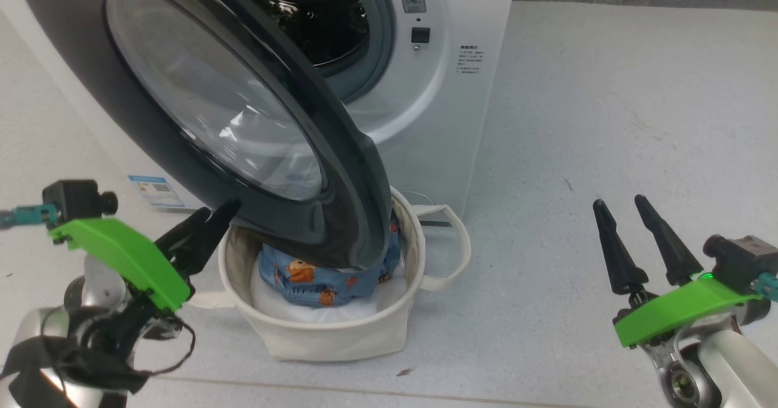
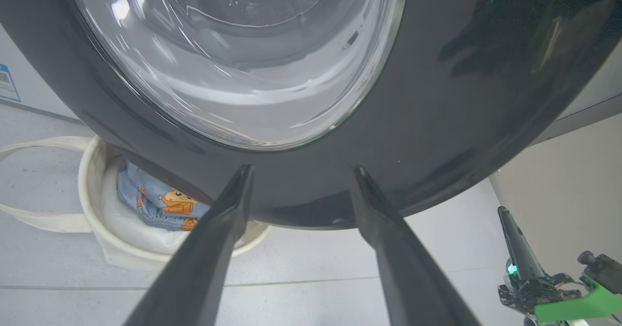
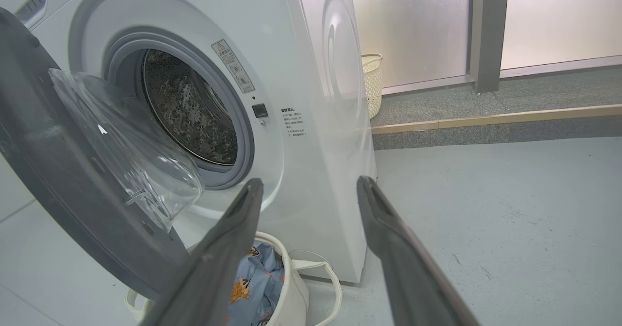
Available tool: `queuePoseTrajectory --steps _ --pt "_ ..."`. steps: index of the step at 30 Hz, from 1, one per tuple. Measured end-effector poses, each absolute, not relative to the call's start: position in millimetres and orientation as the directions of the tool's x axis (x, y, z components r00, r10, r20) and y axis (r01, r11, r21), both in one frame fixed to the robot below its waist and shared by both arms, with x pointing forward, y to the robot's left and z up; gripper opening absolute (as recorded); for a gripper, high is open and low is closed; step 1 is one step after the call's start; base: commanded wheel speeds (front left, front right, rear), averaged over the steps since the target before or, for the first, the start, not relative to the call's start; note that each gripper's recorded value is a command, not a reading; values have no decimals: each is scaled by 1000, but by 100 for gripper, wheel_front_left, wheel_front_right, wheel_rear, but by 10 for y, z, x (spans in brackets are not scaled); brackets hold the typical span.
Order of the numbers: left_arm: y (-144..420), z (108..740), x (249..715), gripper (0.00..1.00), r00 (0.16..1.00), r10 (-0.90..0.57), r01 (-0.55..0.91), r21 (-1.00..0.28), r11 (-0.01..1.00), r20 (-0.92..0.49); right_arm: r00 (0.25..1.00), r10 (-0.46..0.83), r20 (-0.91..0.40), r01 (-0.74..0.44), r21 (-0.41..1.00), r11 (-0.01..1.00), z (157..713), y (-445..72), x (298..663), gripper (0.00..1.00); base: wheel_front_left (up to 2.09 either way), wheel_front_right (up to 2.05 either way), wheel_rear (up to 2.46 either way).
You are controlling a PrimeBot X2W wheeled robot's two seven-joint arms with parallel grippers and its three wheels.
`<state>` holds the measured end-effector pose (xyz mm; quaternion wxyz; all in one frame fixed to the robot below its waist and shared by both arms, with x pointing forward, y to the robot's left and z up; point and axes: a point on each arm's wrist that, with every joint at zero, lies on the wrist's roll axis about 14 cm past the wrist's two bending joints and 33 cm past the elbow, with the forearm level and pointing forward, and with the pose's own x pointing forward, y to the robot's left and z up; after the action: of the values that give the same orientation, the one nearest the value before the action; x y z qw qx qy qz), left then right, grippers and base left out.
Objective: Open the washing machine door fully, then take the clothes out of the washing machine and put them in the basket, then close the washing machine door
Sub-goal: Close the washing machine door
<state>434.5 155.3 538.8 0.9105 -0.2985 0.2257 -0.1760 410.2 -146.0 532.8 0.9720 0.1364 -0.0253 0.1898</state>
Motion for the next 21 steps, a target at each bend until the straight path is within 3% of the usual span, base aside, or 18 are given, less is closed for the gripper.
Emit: queuePoseTrajectory --steps 5,8,16,21 --pt "1716 5480 4366 100 915 -356 206 -542 815 -188 922 371 115 -388 252 887 5378 -1425 4102 100 0 0 0" --pt "1798 5530 4366 100 946 -301 223 -429 875 -121 922 371 115 -388 252 887 5377 -1425 4100 100 0 0 0" --pt "2035 5436 4345 100 982 -189 184 -241 953 1 924 366 107 -381 247 891 5344 -1447 4117 100 0 0 0" --pt "2086 5315 4342 100 987 -162 162 -208 965 16 928 357 108 -373 239 896 5349 -1482 4122 100 0 0 0"
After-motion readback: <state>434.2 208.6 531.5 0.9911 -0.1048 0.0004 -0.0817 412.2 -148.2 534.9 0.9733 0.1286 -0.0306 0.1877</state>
